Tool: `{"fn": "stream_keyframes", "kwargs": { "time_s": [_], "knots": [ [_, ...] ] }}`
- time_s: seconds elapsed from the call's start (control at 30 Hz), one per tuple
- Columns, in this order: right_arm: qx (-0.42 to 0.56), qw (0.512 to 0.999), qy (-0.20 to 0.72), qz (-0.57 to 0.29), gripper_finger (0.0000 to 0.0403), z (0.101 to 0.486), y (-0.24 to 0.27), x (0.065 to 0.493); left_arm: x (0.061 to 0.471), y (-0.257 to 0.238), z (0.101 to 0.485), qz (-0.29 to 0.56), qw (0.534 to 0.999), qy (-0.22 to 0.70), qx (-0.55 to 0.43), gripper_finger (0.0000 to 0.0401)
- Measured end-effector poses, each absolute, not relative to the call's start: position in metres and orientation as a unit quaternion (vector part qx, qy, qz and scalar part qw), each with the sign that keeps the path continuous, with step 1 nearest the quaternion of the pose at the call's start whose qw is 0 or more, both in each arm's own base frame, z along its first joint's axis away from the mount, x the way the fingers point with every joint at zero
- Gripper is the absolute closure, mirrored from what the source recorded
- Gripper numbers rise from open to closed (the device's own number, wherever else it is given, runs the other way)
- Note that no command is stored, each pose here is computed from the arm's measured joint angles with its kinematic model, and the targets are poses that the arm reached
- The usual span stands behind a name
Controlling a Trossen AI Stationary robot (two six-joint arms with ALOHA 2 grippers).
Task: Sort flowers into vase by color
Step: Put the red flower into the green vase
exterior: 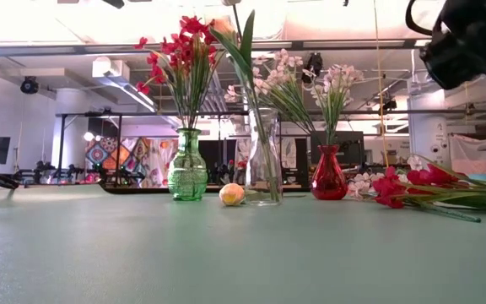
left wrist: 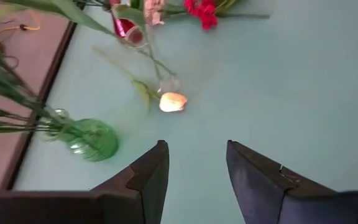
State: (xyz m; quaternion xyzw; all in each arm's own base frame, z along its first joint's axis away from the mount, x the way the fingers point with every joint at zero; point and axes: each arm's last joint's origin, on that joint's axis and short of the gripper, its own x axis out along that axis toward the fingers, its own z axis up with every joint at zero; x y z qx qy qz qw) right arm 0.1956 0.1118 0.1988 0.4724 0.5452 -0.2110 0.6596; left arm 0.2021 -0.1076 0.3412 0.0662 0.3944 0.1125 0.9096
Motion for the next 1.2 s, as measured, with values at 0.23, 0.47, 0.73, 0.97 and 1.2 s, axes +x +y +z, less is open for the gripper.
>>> {"fn": "stream_keyframes", "kwargs": {
  "time_s": [0.23,0.47,0.73,0.97,1.2],
  "knots": [
    [0.44,0.636,0.572,-0.272,0.0129,0.192,0.106,0.185,0.194,-0.103,0.325,0.092,0.937,0.336,0.016,0.0271],
    [0.377,0.648,0.579,-0.321,0.0129,0.173,0.106,0.19,0.182,-0.094,0.318,0.095,0.96,0.263,-0.026,0.0273],
    [0.338,0.634,0.61,-0.335,0.013,0.142,0.113,0.202,0.175,-0.087,0.317,0.134,0.964,0.23,-0.024,0.0273],
    [0.336,0.629,0.611,-0.342,0.0194,0.137,0.115,0.204,0.176,-0.087,0.318,0.144,0.964,0.222,-0.015,0.0273],
    [0.339,0.631,0.609,-0.341,0.0307,0.138,0.114,0.203,0.177,-0.087,0.318,0.145,0.965,0.22,-0.014,0.0273]
  ]
}}
